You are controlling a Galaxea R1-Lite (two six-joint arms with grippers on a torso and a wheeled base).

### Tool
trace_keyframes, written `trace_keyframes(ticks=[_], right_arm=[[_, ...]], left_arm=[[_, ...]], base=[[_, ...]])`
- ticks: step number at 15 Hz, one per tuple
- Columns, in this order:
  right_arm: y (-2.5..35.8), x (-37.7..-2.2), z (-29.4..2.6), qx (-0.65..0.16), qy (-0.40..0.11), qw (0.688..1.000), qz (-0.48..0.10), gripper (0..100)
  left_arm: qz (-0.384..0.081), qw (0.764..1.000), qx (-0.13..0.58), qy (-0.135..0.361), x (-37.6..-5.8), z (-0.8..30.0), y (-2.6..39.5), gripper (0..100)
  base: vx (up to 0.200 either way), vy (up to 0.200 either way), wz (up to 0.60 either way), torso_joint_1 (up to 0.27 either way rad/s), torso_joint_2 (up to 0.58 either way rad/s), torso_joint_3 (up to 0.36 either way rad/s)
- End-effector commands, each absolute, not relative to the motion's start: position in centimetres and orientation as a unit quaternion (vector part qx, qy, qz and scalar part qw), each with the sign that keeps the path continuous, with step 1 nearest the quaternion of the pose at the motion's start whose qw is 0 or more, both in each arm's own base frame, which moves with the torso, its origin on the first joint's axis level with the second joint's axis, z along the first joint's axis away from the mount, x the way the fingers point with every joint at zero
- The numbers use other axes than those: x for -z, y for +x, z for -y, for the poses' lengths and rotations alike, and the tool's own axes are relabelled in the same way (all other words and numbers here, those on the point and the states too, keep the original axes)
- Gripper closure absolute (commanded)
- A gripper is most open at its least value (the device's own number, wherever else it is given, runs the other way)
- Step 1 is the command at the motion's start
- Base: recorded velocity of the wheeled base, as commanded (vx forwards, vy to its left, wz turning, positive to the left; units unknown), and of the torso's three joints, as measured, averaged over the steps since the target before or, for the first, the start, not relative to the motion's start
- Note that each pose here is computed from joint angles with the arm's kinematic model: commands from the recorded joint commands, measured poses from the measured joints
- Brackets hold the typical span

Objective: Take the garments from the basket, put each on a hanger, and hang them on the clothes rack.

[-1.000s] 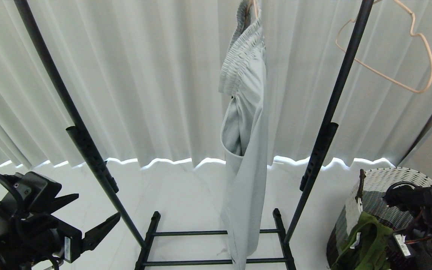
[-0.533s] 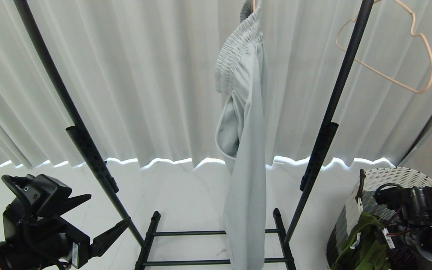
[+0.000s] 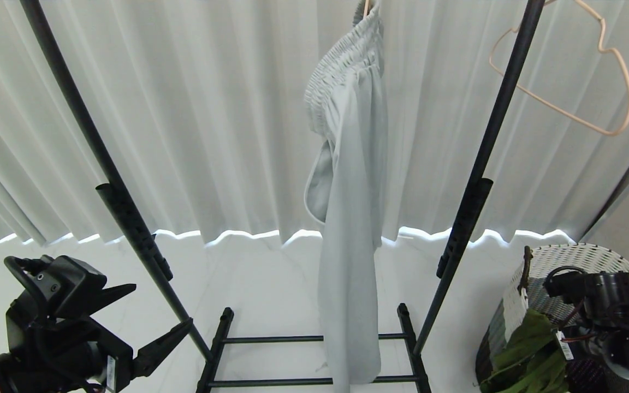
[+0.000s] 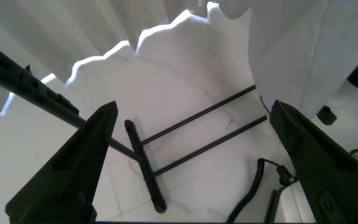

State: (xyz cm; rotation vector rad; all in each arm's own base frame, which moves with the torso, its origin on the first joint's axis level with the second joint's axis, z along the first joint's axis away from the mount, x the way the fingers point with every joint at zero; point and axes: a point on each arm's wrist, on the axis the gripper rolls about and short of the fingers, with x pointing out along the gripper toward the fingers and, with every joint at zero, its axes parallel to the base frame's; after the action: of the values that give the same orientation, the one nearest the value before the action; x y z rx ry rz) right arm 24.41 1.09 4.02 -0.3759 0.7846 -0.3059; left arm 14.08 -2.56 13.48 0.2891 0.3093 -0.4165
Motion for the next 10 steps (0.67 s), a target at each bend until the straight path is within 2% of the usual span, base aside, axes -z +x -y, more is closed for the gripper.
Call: trace_keyframes(ticks=[1, 3, 6, 7, 8, 10], right_arm=[[24.0, -5.9, -1.1, 0.151, -0.176, 0.909, -0.347, 100], [23.9, -8.2, -1.1, 0.155, -0.173, 0.918, -0.321, 100], [23.3, -15.5, -1.7, 0.144, -0.174, 0.929, -0.291, 100], [23.0, -16.7, -1.8, 0.141, -0.174, 0.931, -0.287, 100], [22.0, -20.0, -2.5, 0.125, -0.175, 0.938, -0.27, 100], [20.2, -23.4, -3.5, 0.1, -0.177, 0.948, -0.246, 100]], left_arm=[[-0.152, 0.956, 0.205, 0.142, -13.5, 2.6, 14.1, 0], [-0.157, 0.955, 0.206, 0.144, -13.2, 2.5, 13.9, 0], [-0.156, 0.953, 0.207, 0.16, -12.7, 2.4, 13.0, 0], [-0.157, 0.952, 0.206, 0.161, -12.6, 2.3, 12.8, 0], [-0.158, 0.953, 0.2, 0.162, -12.5, 2.3, 12.6, 0], [-0.155, 0.955, 0.196, 0.163, -12.6, 2.2, 12.5, 0]], base=[[0.0, 0.0, 0.0, 0.0, 0.0, 0.0], [0.0, 0.0, 0.0, 0.0, 0.0, 0.0], [0.0, 0.0, 0.0, 0.0, 0.0, 0.0], [0.0, 0.0, 0.0, 0.0, 0.0, 0.0], [0.0, 0.0, 0.0, 0.0, 0.0, 0.0], [0.0, 0.0, 0.0, 0.0, 0.0, 0.0]])
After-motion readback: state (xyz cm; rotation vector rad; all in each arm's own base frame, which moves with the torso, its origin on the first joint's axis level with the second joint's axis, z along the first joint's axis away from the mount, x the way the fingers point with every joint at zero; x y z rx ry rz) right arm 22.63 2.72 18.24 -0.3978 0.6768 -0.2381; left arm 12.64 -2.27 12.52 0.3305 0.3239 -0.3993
